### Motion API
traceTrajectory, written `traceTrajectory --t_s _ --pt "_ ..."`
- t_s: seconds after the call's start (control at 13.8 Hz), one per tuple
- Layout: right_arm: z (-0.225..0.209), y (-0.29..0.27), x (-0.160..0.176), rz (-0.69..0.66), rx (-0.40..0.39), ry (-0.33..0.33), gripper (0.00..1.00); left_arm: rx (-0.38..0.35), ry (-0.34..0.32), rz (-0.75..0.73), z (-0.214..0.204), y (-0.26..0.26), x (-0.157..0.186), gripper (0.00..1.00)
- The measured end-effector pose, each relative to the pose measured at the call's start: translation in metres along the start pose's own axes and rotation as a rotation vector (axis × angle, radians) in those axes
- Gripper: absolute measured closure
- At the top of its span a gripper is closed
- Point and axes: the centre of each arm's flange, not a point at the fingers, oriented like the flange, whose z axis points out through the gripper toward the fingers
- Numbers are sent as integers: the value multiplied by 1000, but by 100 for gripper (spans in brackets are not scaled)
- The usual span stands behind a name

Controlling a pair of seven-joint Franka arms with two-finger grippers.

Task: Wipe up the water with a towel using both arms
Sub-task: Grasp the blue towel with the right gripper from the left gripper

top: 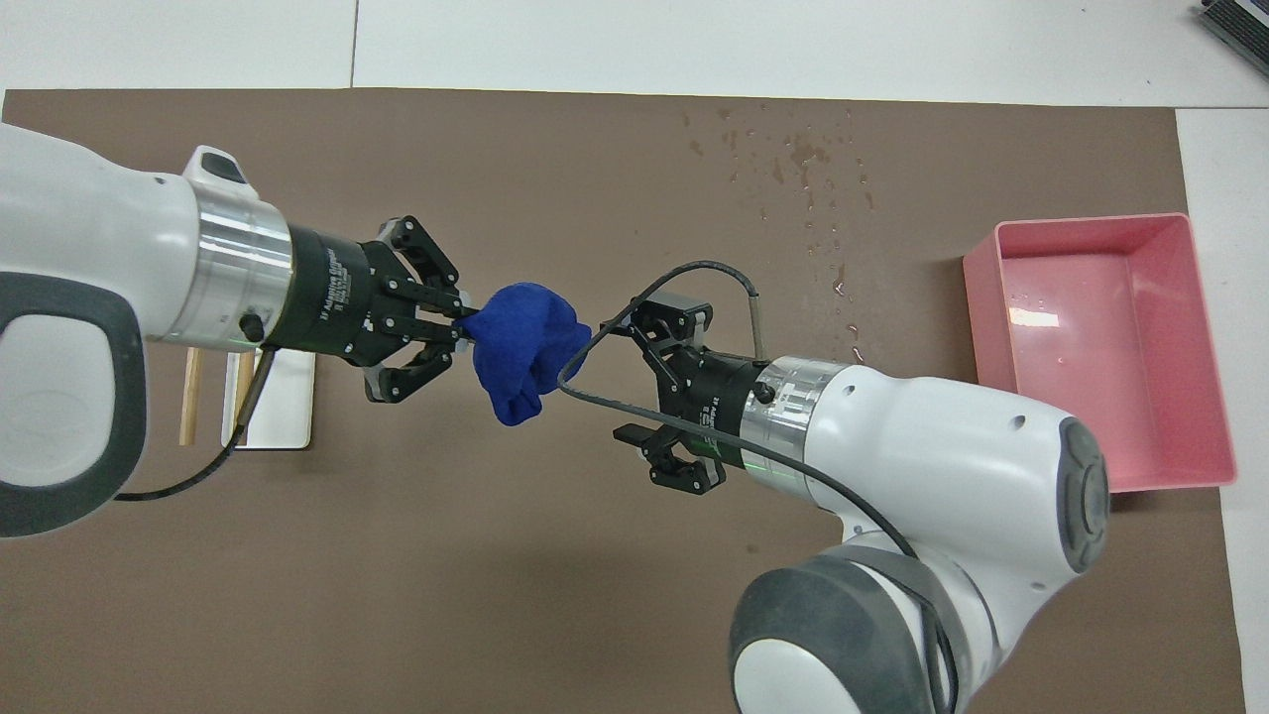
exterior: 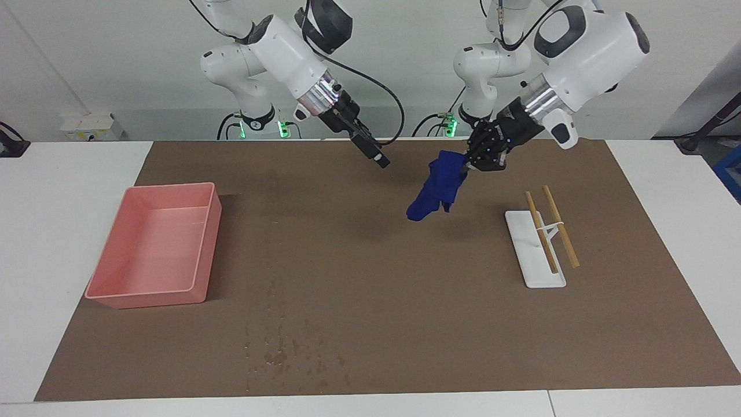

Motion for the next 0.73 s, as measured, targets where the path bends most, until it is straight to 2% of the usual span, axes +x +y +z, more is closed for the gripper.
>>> traceTrajectory --t_s 0.15,0.36,0.65,0.73 --pt "8 4 -3 -5 -16 -2 0 25 -1 14 16 -11 -24 89" --pt "30 12 -6 -10 -47 2 0 26 1 20 22 -30 -54 89" --pt "35 13 -2 -13 -53 6 0 30 5 41 26 -49 -75 89" --pt "35 13 -2 -20 -53 6 5 31 6 41 27 -51 -77 89"
